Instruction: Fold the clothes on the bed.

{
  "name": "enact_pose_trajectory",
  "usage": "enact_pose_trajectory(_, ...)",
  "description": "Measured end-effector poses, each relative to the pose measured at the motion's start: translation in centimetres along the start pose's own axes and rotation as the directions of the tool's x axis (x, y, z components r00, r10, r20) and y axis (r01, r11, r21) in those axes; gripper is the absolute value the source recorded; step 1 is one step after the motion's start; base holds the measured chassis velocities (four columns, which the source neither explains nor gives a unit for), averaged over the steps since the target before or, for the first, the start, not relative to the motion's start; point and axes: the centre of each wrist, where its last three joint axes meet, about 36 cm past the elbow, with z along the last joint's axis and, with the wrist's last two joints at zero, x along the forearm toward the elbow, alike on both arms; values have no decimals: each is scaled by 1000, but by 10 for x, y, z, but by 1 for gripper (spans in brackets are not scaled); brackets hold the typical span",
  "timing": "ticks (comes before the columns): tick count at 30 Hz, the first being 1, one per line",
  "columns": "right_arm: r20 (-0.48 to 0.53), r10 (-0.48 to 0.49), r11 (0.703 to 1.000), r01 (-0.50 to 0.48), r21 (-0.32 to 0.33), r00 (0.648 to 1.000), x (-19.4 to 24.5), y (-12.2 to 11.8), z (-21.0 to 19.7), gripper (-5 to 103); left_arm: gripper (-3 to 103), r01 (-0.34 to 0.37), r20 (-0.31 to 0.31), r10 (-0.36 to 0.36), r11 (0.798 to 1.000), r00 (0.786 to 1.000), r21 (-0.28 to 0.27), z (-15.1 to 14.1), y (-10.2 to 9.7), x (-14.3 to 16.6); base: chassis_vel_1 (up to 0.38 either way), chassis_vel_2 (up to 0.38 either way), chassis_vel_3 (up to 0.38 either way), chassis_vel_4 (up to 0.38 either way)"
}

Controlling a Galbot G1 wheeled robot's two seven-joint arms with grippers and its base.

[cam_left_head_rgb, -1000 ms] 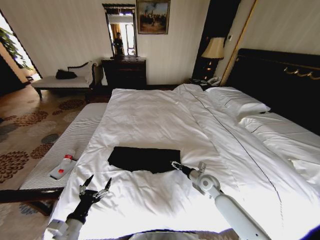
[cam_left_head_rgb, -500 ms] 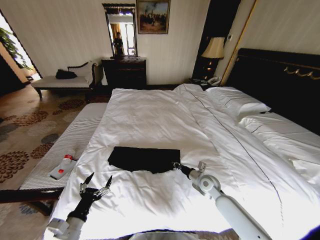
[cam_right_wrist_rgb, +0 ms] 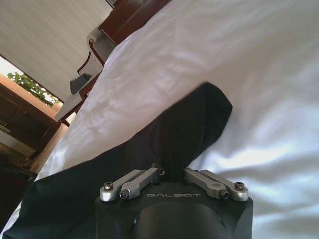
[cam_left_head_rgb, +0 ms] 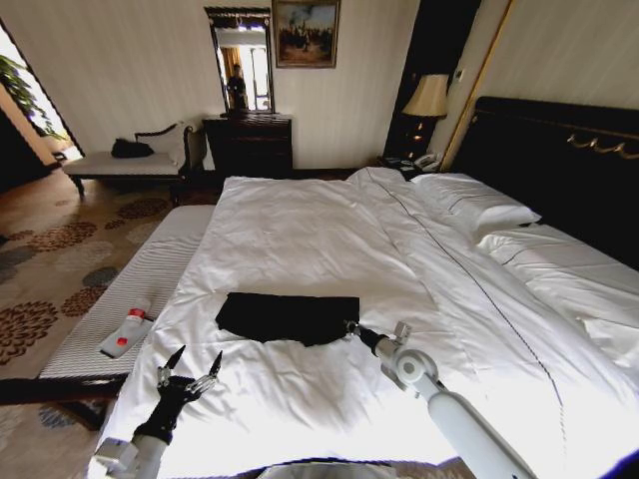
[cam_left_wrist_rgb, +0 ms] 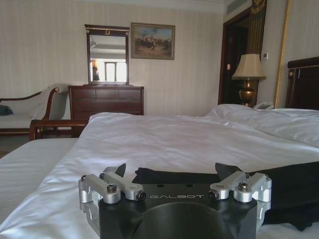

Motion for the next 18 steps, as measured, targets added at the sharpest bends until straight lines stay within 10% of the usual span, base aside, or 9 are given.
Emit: enact_pose_trajectory(18, 118, 122, 987, -133, 90, 985, 59, -41, -75, 2, 100, -28, 7, 27, 999, 1000, 29, 8, -7, -11, 0, 0, 0, 0)
